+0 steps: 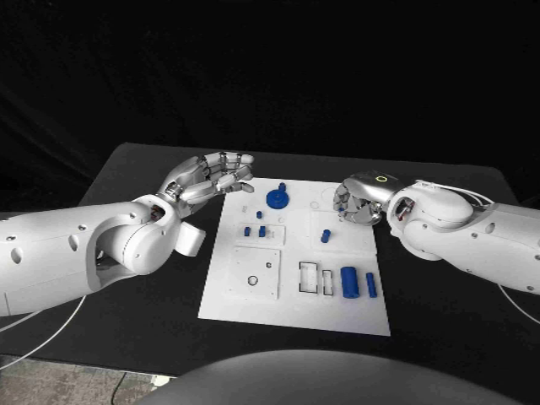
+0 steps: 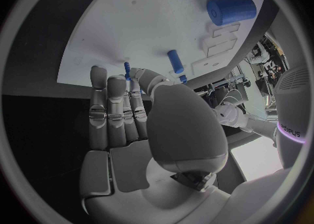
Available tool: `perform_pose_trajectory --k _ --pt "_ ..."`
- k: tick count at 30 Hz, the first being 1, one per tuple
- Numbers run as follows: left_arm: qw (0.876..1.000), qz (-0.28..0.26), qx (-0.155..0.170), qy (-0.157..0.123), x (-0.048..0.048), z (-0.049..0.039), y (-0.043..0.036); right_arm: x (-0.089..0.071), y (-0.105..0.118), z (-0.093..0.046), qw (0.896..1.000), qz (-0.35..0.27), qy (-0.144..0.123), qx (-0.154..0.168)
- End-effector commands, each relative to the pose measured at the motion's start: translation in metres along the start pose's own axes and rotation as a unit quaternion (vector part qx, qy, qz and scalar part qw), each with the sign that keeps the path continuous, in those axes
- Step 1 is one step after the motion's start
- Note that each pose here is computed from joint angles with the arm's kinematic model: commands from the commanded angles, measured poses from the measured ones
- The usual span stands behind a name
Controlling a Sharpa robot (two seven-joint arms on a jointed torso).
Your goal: Assemble the parts on the task board
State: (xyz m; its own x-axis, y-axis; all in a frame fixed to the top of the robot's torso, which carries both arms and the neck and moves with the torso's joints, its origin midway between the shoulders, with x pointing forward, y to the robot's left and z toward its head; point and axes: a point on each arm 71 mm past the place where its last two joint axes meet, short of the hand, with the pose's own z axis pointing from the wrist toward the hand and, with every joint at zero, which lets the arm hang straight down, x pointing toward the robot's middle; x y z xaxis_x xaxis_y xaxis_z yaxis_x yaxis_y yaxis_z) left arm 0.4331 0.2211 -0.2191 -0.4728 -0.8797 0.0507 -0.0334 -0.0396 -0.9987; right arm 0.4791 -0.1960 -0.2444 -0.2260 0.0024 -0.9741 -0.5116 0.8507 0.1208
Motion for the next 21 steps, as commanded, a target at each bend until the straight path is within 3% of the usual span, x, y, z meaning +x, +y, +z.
perform_pose_trajectory --k 1,7,12,21 --pt "1.000 -0.006 -0.001 0.009 0.0021 0.0003 0.0000 -0.009 0.001 -0.002 1.000 0.014 -0.009 0.001" --pt "1.000 -0.007 -0.003 0.012 0.0032 0.0005 0.0004 -0.025 0.007 -0.007 1.000 0.019 -0.022 -0.007" --pt "1.000 -0.007 -0.004 0.013 0.0038 0.0014 0.0009 -0.037 0.027 -0.013 0.999 0.032 -0.032 -0.031" --pt "1.000 -0.009 -0.006 0.018 0.0064 0.0025 0.0015 -0.037 0.076 -0.024 0.993 0.068 -0.010 -0.092"
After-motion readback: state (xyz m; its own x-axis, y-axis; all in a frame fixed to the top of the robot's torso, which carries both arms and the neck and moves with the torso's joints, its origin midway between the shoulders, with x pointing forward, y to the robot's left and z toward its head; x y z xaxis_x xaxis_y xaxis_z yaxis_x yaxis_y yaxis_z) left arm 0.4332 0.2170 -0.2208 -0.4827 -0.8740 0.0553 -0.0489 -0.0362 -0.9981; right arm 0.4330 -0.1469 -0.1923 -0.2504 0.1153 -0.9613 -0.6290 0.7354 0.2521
